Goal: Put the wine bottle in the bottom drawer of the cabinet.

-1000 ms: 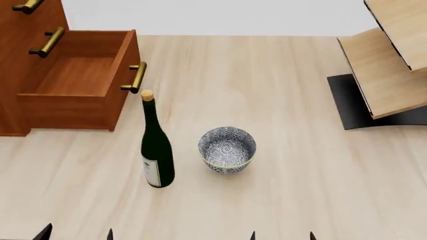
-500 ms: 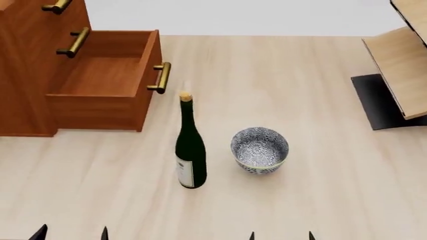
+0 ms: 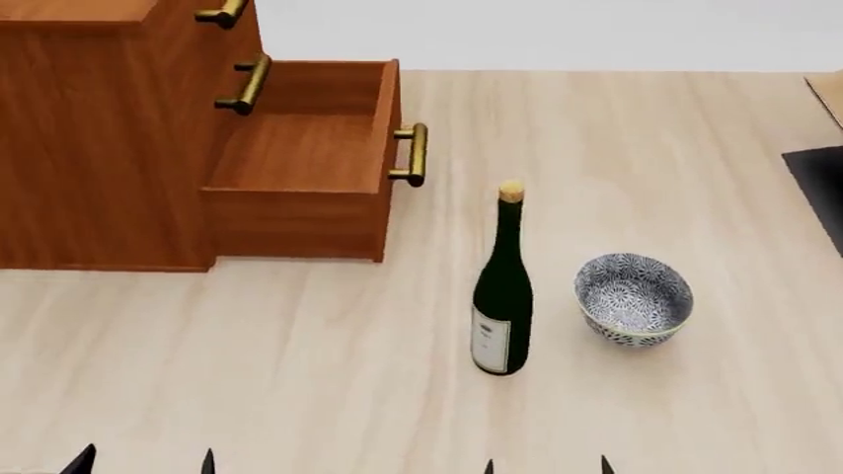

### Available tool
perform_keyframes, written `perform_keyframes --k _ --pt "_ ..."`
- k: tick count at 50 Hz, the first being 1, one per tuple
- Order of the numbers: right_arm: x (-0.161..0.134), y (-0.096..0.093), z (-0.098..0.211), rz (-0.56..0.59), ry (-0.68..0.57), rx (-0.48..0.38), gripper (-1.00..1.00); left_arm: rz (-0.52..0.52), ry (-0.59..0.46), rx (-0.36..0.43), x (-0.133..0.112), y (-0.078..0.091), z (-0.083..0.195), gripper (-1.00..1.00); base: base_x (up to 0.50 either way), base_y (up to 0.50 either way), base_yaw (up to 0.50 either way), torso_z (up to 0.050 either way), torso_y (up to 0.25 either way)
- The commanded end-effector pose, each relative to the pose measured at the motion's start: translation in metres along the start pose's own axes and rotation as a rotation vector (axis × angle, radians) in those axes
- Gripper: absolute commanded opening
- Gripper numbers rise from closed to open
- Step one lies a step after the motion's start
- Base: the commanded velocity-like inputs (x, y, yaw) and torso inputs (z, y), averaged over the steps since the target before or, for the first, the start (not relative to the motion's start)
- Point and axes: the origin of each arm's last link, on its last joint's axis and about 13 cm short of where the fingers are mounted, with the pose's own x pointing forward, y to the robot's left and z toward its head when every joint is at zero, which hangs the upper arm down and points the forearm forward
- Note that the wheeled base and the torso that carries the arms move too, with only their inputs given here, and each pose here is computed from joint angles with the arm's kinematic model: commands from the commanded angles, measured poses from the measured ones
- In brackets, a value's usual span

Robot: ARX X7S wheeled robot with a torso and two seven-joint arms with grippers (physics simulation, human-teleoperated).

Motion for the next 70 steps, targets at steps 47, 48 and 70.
perform_keyframes --k 47,48,70 --pt "0.002 -0.001 0.008 0.061 0.045 0.049 1.0 -0.032 0.023 -0.07 0.001 0.001 0.002 1.0 0.0 0.16 0.0 0.0 0.0" --pt "0.002 -0.002 0.011 0.061 0.038 0.055 1.0 -0.03 0.017 -0.055 0.0 0.0 0.007 1.0 0.0 0.0 0.0 0.0 0.0" --pt "-0.002 -0.016 0.077 0.063 -0.069 0.019 1.0 -0.041 -0.036 -0.005 -0.015 0.005 0.105 1.0 0.0 0.0 0.0 0.0 0.0"
